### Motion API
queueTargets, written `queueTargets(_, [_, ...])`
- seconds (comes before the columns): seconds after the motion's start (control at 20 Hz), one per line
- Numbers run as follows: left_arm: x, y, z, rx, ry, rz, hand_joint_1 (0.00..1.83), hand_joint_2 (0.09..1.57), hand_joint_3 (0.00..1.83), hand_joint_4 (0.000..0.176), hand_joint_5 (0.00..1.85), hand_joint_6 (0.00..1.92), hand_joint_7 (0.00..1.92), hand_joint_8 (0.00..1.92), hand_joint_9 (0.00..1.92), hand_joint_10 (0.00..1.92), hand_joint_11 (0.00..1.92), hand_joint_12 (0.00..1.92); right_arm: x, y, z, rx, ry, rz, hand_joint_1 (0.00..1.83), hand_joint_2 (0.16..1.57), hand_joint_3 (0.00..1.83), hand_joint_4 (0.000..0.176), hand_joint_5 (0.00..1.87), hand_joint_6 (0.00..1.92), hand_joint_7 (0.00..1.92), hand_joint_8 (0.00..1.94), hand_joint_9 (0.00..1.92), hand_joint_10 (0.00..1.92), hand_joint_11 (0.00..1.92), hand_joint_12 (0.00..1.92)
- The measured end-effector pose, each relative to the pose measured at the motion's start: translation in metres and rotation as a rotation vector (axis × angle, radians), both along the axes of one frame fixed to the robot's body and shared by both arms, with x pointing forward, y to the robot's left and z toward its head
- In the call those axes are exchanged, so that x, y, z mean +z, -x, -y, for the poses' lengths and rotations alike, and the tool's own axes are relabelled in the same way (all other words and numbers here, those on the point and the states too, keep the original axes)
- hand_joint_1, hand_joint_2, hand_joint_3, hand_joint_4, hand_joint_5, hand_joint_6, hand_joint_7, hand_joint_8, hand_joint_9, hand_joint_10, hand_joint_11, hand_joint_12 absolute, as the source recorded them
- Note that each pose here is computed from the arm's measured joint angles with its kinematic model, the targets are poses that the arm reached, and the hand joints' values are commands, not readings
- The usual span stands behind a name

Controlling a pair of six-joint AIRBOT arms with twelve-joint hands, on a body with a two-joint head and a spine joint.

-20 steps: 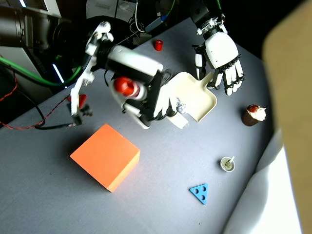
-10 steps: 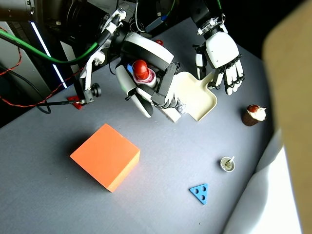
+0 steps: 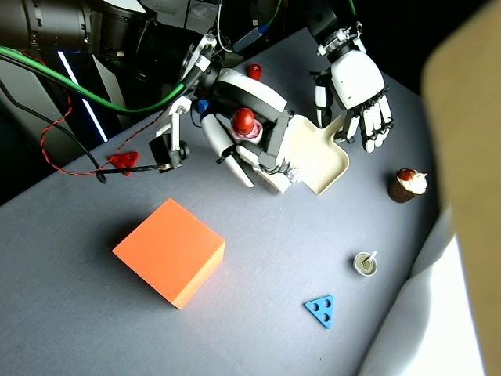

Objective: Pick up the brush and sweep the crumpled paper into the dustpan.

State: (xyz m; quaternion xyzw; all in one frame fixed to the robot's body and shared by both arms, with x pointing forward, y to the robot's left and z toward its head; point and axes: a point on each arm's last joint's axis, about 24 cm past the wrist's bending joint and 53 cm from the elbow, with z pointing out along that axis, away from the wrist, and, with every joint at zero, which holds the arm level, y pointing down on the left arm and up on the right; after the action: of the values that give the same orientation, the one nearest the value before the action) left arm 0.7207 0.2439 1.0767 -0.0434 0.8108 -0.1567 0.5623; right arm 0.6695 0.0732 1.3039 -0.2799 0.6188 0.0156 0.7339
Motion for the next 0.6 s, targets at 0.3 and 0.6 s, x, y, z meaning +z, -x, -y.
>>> queueTargets(0.3, [0.001, -0.001, 0.001, -0.001, 0.002, 0.002, 1.09, 1.09, 0.00, 0.026, 1.04, 0.88, 0.40, 0.01, 0.34, 0.00, 0.19, 0.50, -0.005, -0.017, -0.015, -0.001, -0.031, 0.022, 1.53, 1.25, 0.00, 0.085, 0.93, 1.92, 0.99, 1.94, 1.29, 1.92, 1.47, 1.92])
queueTargets(0.6, [0.001, -0.001, 0.001, 0.001, 0.005, 0.001, 1.08, 1.08, 0.00, 0.065, 1.05, 0.86, 0.40, 0.01, 0.33, 0.00, 0.19, 0.51, 0.007, -0.027, -0.026, 0.019, -0.113, 0.080, 1.55, 1.24, 0.00, 0.088, 0.95, 1.92, 0.99, 1.94, 1.29, 1.92, 1.47, 1.92])
